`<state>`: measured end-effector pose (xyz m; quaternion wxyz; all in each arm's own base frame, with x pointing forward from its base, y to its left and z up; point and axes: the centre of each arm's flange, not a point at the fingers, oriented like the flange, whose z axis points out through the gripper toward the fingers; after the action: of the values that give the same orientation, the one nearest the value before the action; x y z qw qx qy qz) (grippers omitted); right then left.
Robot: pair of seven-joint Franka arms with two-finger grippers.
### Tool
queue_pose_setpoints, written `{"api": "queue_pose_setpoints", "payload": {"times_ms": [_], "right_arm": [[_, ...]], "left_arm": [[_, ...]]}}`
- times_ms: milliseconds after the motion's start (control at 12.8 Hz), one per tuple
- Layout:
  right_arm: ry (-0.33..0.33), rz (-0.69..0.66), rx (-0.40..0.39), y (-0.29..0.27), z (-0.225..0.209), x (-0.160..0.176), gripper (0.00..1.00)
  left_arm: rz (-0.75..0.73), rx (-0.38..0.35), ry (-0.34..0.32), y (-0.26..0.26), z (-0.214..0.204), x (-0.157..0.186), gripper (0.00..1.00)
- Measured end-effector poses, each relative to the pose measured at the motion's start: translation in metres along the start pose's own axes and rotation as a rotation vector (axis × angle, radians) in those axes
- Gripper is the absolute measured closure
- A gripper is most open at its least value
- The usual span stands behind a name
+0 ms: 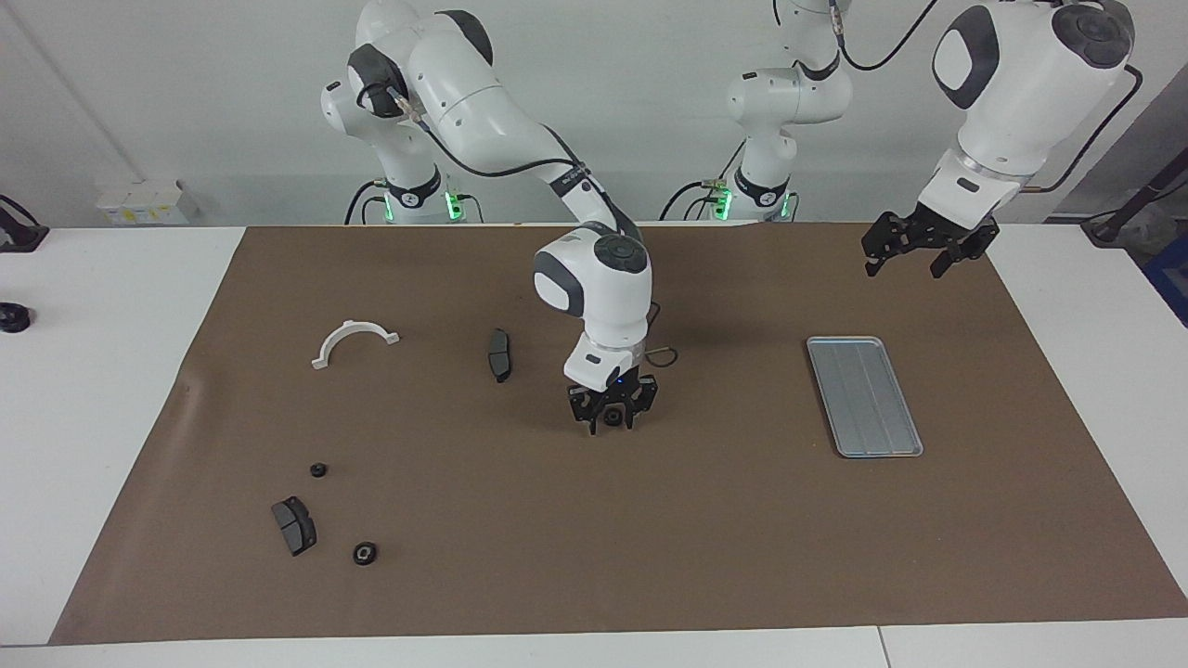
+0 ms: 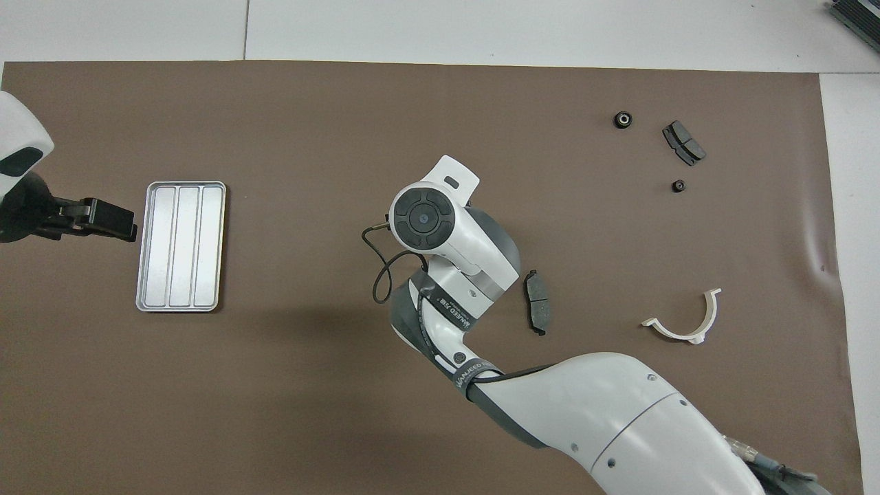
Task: Place bearing gear from tray to pile
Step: 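Grasp the last black gear with the right gripper and lift it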
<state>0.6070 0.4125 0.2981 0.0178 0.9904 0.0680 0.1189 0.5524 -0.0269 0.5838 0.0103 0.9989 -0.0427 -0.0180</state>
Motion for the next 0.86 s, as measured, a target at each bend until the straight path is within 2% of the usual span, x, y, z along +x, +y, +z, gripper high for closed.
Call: {"api": "queue_pose_setpoints", "payload": {"times_ms": [862], "right_arm": [[-0.033,0.067,0.034,-0.0078,0.0016,-0.0067,0.48]], "left_arm": [[-0.013,-0.001,0.0,-0.0075,-0.0001,-0.0003,0.0]]}}
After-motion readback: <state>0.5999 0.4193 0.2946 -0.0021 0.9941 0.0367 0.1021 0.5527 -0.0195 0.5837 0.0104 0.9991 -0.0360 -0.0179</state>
